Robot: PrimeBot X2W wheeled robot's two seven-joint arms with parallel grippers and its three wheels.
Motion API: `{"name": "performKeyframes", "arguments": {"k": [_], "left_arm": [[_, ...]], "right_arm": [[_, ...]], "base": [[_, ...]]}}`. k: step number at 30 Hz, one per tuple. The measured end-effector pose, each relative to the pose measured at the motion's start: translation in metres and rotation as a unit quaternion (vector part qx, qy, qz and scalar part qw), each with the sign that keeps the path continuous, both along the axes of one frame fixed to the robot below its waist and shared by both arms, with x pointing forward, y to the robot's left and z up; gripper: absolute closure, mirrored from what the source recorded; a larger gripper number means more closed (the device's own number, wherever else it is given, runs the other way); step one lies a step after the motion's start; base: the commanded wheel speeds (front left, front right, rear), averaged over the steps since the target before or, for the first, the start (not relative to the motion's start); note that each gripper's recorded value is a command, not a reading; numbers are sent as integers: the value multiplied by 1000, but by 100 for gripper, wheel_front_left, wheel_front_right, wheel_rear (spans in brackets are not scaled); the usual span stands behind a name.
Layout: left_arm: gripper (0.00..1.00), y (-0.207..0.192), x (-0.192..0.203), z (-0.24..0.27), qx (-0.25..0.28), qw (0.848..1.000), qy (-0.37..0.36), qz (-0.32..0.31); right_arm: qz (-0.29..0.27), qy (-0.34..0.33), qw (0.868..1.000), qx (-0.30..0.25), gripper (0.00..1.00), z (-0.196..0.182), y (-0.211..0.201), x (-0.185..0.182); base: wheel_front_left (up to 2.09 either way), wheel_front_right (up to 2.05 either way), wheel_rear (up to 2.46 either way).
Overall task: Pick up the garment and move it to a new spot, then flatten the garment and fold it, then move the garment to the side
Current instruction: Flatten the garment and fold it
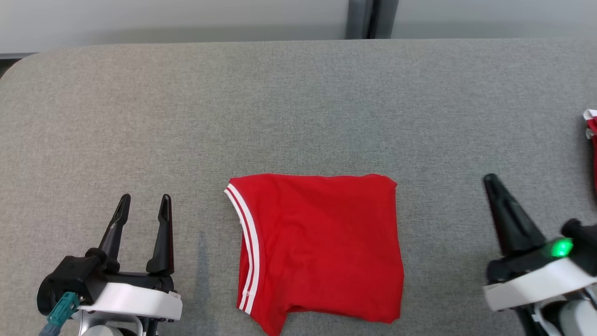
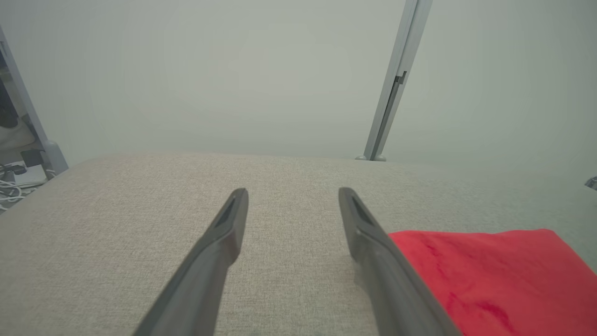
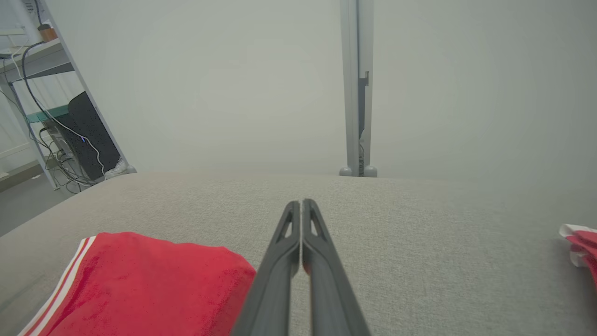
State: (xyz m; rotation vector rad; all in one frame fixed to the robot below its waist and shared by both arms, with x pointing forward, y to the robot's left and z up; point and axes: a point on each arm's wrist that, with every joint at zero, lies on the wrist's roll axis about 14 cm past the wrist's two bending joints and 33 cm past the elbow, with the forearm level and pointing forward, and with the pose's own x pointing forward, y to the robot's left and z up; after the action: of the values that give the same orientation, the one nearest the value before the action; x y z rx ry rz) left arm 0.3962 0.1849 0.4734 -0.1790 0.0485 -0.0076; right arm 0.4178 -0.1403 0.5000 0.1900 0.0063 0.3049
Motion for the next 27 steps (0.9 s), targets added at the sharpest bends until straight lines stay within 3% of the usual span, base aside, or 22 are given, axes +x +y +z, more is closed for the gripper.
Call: {"name": "performKeyframes", "arguments": {"k": [6,15,19,27], "left_arm": [[0,3,-2,-4,-1,1000,6,8],[0,8,-3,-8,-9,1000,12,21],[0,10,-3,-13,-10,999,18,25],[0,11,1,-18,-12,999,23,27]], "right_arm": [[144,13,989,23,100,0,93,-11],[326,56,942,55,100,-13,197,-60],[363,92,926,51,100,-33,211,-75],[380,152,912,32,100,-72,211,-86]], "base": [[0,0,0],[0,0,0],[0,0,0],[0,0,0]]}}
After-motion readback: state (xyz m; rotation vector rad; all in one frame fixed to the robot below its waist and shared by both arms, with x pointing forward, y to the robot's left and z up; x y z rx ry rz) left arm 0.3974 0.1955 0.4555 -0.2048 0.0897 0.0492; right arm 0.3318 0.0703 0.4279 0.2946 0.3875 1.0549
